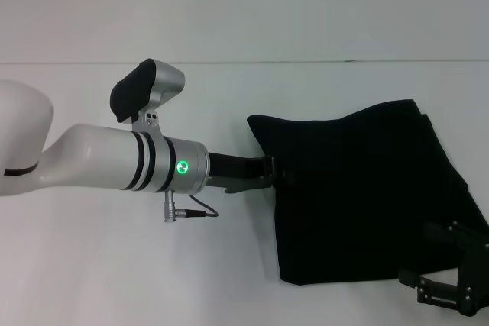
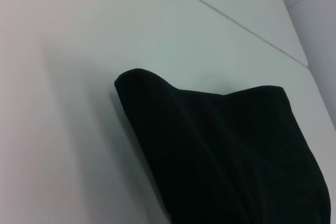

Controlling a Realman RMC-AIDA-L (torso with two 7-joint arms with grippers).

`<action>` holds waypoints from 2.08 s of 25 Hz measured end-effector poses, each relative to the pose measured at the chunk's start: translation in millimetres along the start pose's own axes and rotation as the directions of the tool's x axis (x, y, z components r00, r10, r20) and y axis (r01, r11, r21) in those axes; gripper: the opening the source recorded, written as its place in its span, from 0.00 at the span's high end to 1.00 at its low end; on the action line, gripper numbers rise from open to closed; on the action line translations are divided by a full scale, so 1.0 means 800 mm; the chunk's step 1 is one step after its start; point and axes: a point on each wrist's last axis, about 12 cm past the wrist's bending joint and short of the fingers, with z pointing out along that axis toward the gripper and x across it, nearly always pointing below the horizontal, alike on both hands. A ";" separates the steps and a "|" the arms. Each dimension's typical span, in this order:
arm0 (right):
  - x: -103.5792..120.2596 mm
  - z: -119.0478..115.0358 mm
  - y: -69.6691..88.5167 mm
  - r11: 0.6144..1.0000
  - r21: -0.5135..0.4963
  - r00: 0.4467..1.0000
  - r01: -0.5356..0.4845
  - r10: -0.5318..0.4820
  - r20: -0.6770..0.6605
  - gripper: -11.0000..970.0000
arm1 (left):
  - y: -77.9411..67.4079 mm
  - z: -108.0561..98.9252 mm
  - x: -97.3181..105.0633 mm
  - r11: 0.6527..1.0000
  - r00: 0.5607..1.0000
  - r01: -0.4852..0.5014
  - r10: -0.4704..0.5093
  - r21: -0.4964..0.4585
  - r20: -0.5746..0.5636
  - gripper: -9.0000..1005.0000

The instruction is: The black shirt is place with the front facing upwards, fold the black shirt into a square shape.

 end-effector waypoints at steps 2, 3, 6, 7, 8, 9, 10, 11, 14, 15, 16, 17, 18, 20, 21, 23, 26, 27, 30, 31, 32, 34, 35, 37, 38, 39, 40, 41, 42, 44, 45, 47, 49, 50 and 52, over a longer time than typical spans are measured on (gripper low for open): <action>0.000 0.000 0.000 1.000 0.000 1.000 0.000 0.000 0.000 0.04 | 0.000 0.000 0.000 1.000 1.000 0.000 0.000 0.000 0.001 0.66; 0.000 0.000 0.000 1.000 0.000 1.000 0.000 0.000 0.000 0.04 | 0.000 0.000 0.000 1.000 1.000 0.000 0.000 -0.001 0.002 0.68; 0.000 0.000 0.000 1.000 0.001 1.000 0.000 0.000 0.001 0.04 | 0.003 -0.002 -0.002 1.000 1.000 0.002 -0.002 -0.007 0.008 0.88; 0.000 0.000 0.000 1.000 0.001 1.000 0.000 0.000 0.001 0.04 | 0.004 -0.003 -0.002 1.000 1.000 0.003 -0.003 -0.009 0.011 0.89; 0.000 0.000 0.000 1.000 0.002 1.000 0.000 0.000 0.002 0.04 | 0.006 -0.005 -0.003 1.000 1.000 0.003 -0.003 -0.012 0.014 0.89; -0.001 0.000 0.000 1.000 0.003 1.000 0.000 0.000 0.003 0.04 | 0.007 -0.007 -0.004 1.000 1.000 0.004 -0.003 -0.014 0.018 0.89; -0.001 0.000 -0.001 1.000 0.004 1.000 0.001 -0.001 0.004 0.04 | 0.009 -0.010 -0.006 1.000 1.000 0.006 -0.005 -0.016 0.024 0.89; -0.001 0.001 -0.001 1.000 0.005 1.000 0.001 -0.001 0.005 0.05 | 0.012 -0.014 -0.009 1.000 0.999 0.010 -0.010 -0.018 0.035 0.89; -0.003 0.002 -0.003 1.000 0.010 1.000 0.003 -0.003 0.010 0.06 | 0.025 -0.029 -0.016 0.999 0.997 0.027 -0.025 -0.026 0.067 0.88; -0.004 0.003 -0.004 1.000 0.012 1.000 0.004 -0.004 0.012 0.06 | 0.029 -0.034 -0.018 0.999 0.997 0.033 -0.030 -0.031 0.076 0.88; -0.005 0.003 -0.005 1.000 0.014 1.000 0.005 -0.006 0.014 0.06 | 0.037 -0.043 -0.021 0.998 0.995 0.042 -0.038 -0.040 0.091 0.87; -0.006 0.003 -0.006 1.000 0.016 1.000 0.007 -0.007 0.017 0.06 | 0.043 -0.051 -0.023 0.998 0.993 0.050 -0.045 -0.047 0.105 0.87; -0.007 0.004 -0.007 1.000 0.017 1.000 0.009 -0.009 0.019 0.06 | 0.051 -0.059 -0.026 0.997 0.991 0.060 -0.053 -0.056 0.122 0.86; -0.009 0.006 -0.008 1.000 0.018 1.000 0.012 -0.012 0.022 0.06 | 0.064 -0.075 -0.029 0.995 0.986 0.078 -0.067 -0.069 0.150 0.86; -0.010 0.007 -0.009 1.000 0.018 1.000 0.014 -0.015 0.023 0.06 | 0.073 -0.086 -0.031 0.993 0.983 0.089 -0.075 -0.077 0.166 0.85; -0.012 0.009 -0.010 1.000 0.017 0.999 0.018 -0.019 0.026 0.06 | 0.087 -0.107 -0.032 0.990 0.977 0.113 -0.096 -0.082 0.191 0.84; -0.014 0.011 -0.012 1.000 0.019 0.999 0.022 -0.022 0.030 0.06 | 0.101 -0.127 -0.025 0.988 0.969 0.138 -0.122 -0.062 0.213 0.83; -0.014 0.010 -0.013 1.000 0.023 0.999 0.022 -0.022 0.032 0.06 | 0.104 -0.131 -0.023 0.989 0.968 0.140 -0.125 -0.055 0.218 0.83; -0.015 0.010 -0.014 0.999 0.032 0.999 0.019 -0.021 0.039 0.06 | 0.112 -0.138 -0.015 0.987 0.958 0.155 -0.141 -0.037 0.250 0.82; -0.015 0.010 -0.015 0.999 0.034 0.999 0.019 -0.020 0.041 0.06 | 0.113 -0.139 -0.013 0.987 0.956 0.158 -0.144 -0.036 0.256 0.81; -0.015 0.011 -0.015 0.999 0.034 0.999 0.019 -0.021 0.041 0.06 | 0.114 -0.138 -0.012 0.986 0.954 0.161 -0.147 -0.033 0.263 0.81; -0.016 0.011 -0.015 0.999 0.034 0.999 0.021 -0.022 0.041 0.06 | 0.113 -0.136 -0.011 0.987 0.954 0.157 -0.143 -0.032 0.264 0.80; -0.016 0.011 -0.015 0.999 0.034 0.999 0.022 -0.023 0.041 0.06 | 0.112 -0.135 -0.012 0.988 0.955 0.153 -0.140 -0.031 0.263 0.80; -0.016 0.011 -0.015 0.999 0.034 0.999 0.023 -0.024 0.042 0.06 | 0.110 -0.132 -0.013 0.989 0.956 0.146 -0.134 -0.029 0.260 0.79; -0.016 0.012 -0.015 0.999 0.035 0.999 0.023 -0.024 0.043 0.06 | 0.109 -0.131 -0.014 0.989 0.957 0.143 -0.131 -0.028 0.258 0.79; -0.017 0.012 -0.016 0.999 0.038 0.999 0.022 -0.024 0.045 0.06 | 0.108 -0.130 -0.013 0.990 0.958 0.140 -0.128 -0.027 0.258 0.78; -0.017 0.012 -0.016 0.999 0.041 0.999 0.021 -0.023 0.048 0.06 | 0.107 -0.129 -0.014 0.991 0.958 0.132 -0.121 -0.027 0.260 0.78; -0.017 0.011 -0.017 0.999 0.045 0.998 0.020 -0.022 0.051 0.06 | 0.107 -0.130 -0.014 0.992 0.958 0.125 -0.113 -0.029 0.263 0.77; -0.018 0.011 -0.017 0.999 0.048 0.998 0.019 -0.022 0.053 0.06 | 0.108 -0.131 -0.013 0.993 0.959 0.114 -0.102 -0.032 0.265 0.77; -0.019 0.011 -0.018 0.998 0.053 0.998 0.019 -0.022 0.057 0.06 | 0.108 -0.133 -0.012 0.996 0.962 0.083 -0.070 -0.036 0.262 0.76; -0.019 0.012 -0.019 0.998 0.056 0.998 0.019 -0.022 0.060 0.06 | 0.108 -0.134 -0.011 0.998 0.965 0.060 -0.048 -0.037 0.259 0.76; -0.021 0.013 -0.020 0.998 0.060 0.998 0.021 -0.025 0.066 0.06 | 0.109 -0.139 -0.009 0.999 0.967 0.004 0.007 -0.044 0.254 0.72; -0.023 0.014 -0.021 0.998 0.065 0.997 0.020 -0.025 0.073 0.06 | 0.111 -0.145 -0.007 0.995 0.964 -0.080 0.093 -0.060 0.250 0.65; -0.023 0.015 -0.022 0.997 0.071 0.996 0.017 -0.023 0.081 0.06 | 0.111 -0.149 -0.006 0.986 0.955 -0.148 0.162 -0.075 0.249 0.62; -0.026 0.018 -0.023 0.996 0.085 0.994 0.012 -0.021 0.105 0.06 | 0.112 -0.156 -0.001 0.960 0.926 -0.260 0.278 -0.104 0.257 0.55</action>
